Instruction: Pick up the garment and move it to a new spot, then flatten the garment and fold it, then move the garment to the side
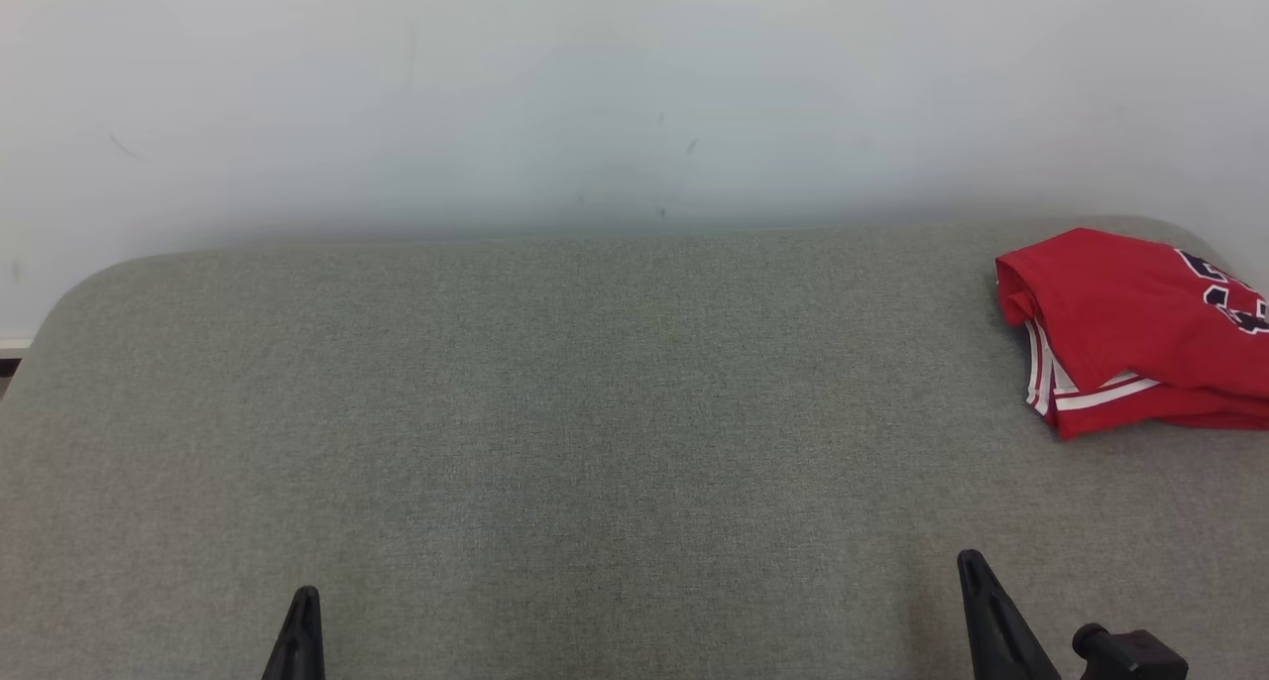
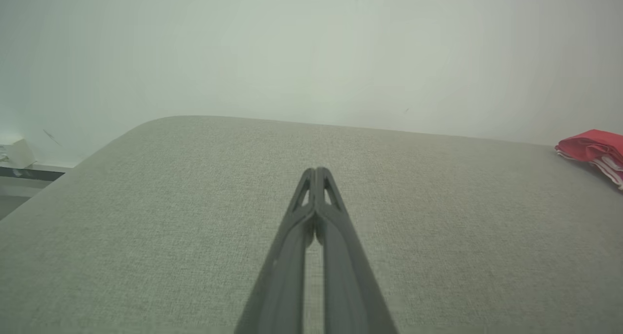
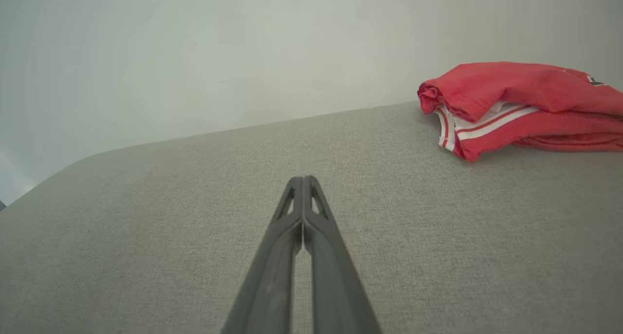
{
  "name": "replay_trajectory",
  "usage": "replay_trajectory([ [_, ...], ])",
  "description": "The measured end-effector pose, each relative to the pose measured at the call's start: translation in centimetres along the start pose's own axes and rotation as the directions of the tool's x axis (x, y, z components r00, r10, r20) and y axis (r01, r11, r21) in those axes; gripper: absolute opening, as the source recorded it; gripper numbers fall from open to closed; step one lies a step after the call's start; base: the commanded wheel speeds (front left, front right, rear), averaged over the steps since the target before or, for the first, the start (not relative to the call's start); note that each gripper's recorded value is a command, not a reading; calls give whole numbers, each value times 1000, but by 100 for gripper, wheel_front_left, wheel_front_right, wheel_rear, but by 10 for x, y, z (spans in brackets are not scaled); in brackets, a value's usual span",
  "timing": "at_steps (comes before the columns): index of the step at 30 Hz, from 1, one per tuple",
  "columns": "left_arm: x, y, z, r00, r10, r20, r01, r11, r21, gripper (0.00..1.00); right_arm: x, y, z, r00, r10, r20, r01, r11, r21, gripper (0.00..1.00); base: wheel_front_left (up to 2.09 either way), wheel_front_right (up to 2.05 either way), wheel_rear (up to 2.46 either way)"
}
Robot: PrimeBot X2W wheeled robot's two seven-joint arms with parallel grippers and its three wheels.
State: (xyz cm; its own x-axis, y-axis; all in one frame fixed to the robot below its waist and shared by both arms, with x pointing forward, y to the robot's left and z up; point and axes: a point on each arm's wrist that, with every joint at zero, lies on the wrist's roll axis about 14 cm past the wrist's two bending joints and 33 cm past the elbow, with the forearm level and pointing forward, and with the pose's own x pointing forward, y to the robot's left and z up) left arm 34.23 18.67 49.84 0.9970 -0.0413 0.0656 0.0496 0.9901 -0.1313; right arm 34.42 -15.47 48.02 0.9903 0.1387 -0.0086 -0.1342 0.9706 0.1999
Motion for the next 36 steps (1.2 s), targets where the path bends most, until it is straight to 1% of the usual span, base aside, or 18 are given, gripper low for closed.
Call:
replay_trajectory([
  [8,-1,6,-8,999,38,-36,-43,989,-139,0,0,-7,-3,999,-39,-18,41,990,137,0,0,0,0],
  [15,4,10,-7,997,62,-45,-72,963,-259,0,3,-14,-1,997,-69,-18,71,965,253,0,0,0,0],
  [23,8,14,-7,995,83,-59,-100,920,-380,0,6,-20,1,995,-94,-25,97,924,370,0,0,0,0],
  [36,13,18,-9,991,102,-81,-130,827,-546,0,12,-27,7,992,-120,-24,114,840,531,0,0,0,0],
])
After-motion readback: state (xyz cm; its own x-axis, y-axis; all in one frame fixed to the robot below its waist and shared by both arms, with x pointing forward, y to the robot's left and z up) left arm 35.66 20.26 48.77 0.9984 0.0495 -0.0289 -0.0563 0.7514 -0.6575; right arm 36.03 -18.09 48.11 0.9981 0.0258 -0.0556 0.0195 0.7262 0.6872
